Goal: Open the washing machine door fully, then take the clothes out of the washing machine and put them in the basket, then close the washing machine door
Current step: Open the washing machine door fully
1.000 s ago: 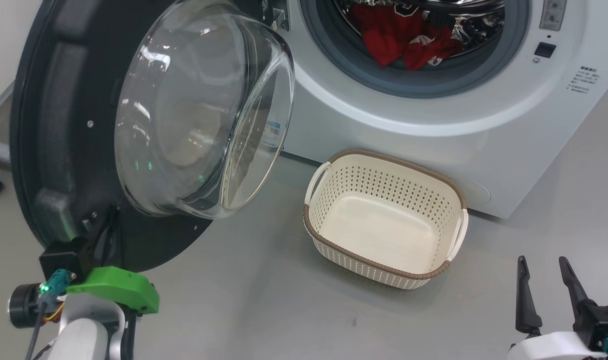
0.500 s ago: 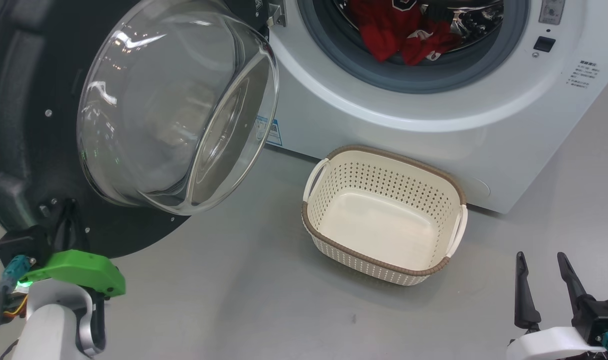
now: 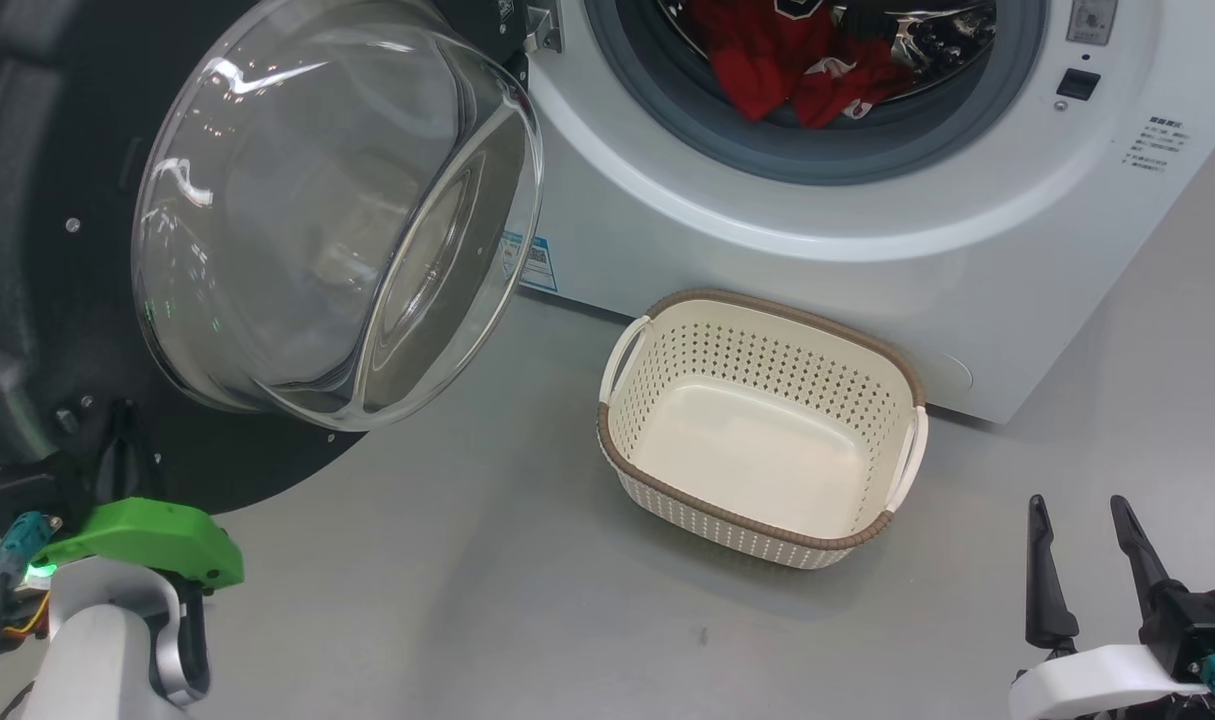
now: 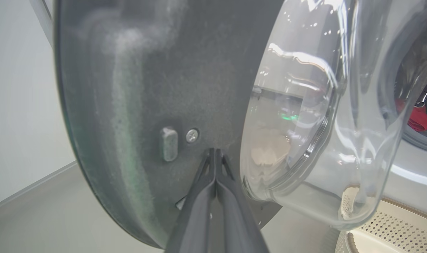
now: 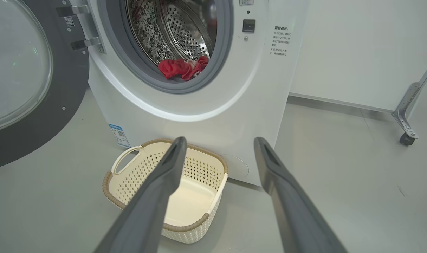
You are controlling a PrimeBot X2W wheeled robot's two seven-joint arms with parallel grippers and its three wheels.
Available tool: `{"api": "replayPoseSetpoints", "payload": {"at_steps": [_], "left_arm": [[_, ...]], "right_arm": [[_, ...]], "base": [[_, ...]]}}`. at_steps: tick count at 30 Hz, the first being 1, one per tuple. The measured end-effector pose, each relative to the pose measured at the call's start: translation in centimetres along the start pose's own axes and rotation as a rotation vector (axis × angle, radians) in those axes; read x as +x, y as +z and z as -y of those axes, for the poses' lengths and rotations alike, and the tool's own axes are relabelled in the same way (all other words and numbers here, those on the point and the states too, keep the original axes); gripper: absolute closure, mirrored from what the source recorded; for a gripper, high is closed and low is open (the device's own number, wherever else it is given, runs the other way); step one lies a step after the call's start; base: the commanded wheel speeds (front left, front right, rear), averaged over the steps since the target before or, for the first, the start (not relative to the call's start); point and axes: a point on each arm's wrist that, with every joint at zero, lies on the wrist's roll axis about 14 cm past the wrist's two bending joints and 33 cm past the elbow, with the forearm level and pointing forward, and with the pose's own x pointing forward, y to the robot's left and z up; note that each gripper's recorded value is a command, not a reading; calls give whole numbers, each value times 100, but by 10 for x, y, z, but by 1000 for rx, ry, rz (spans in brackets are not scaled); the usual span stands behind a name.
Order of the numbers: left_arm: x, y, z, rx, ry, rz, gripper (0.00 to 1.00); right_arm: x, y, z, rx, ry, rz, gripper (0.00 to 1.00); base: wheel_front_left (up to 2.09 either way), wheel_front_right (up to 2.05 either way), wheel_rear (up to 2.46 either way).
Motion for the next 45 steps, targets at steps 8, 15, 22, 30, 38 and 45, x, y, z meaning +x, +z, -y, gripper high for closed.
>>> {"api": "replayPoseSetpoints", "payload": {"at_steps": [8,15,22,30,38,45], "left_arm": [[-4,-1,12,-22,-19,23,100],[-17,-10,24,-27,-56,16,100],[-35,-22,43,-10,-132,-3,100],[-57,-35,85,-17,-294,-30,89],[-69,-41,116,-25,-406,-56,0],[-72,-36,146,-30,-493,-49,0]], "right_arm": [[0,3,0,-2,1,10,0],[-2,7,2,-4,-7,18,0],[-6,10,3,-7,-13,26,0],[-14,16,7,-12,-30,43,0],[-26,21,15,-9,-61,61,0],[-38,25,28,-6,-111,75,0]], "base": [[0,0,0],[0,0,0],[0,0,0],[0,0,0],[0,0,0],[0,0,0]]}}
